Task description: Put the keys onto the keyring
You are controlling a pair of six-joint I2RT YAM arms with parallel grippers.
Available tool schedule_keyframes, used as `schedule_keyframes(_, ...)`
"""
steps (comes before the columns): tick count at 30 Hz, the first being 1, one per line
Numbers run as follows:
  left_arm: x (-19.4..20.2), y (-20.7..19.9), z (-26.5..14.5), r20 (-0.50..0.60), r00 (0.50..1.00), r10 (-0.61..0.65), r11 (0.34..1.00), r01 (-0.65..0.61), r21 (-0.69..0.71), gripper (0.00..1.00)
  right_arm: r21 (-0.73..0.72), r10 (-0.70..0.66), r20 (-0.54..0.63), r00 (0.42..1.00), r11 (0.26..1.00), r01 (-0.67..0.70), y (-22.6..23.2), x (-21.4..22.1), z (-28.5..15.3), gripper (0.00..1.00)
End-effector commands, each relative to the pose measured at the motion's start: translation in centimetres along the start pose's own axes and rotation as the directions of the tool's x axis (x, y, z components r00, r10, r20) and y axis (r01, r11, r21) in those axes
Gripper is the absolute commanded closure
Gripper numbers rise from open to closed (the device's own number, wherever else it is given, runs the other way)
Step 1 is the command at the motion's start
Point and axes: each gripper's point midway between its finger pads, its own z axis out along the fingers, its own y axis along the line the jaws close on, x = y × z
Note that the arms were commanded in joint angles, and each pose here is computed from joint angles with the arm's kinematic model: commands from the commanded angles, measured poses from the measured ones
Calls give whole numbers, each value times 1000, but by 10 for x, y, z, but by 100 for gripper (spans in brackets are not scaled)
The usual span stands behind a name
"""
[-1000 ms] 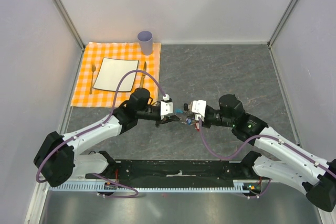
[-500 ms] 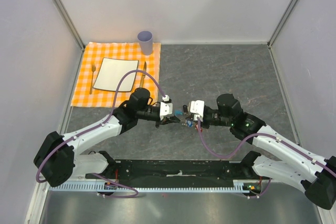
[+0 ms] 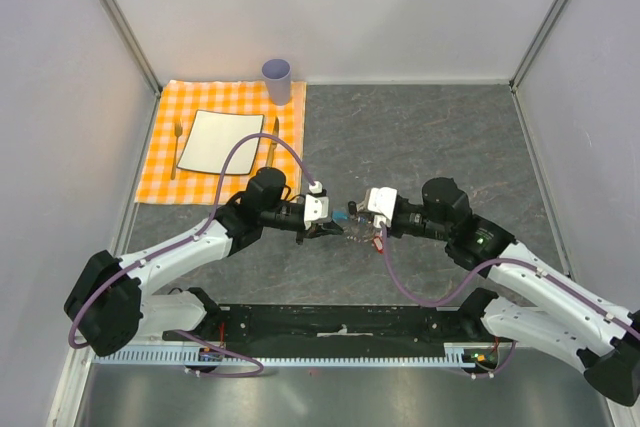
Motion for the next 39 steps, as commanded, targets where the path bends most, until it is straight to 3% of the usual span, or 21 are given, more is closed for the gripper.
schedule_keyframes(1,-28,3,-1,74,992,103,994,-104,9,98,-84,-13,35,999,996,16,8,-14,6,100)
schedule_keyframes(6,-29,2,-1,76,992,105,994,-106,13,98,-157,-2,33,999,988,7,20,-11,11,100)
schedule_keyframes(39,-28,-4,4,85,993,83,993,-90,78,98,-229,13,46,999,973,-2,32,-12,15,100)
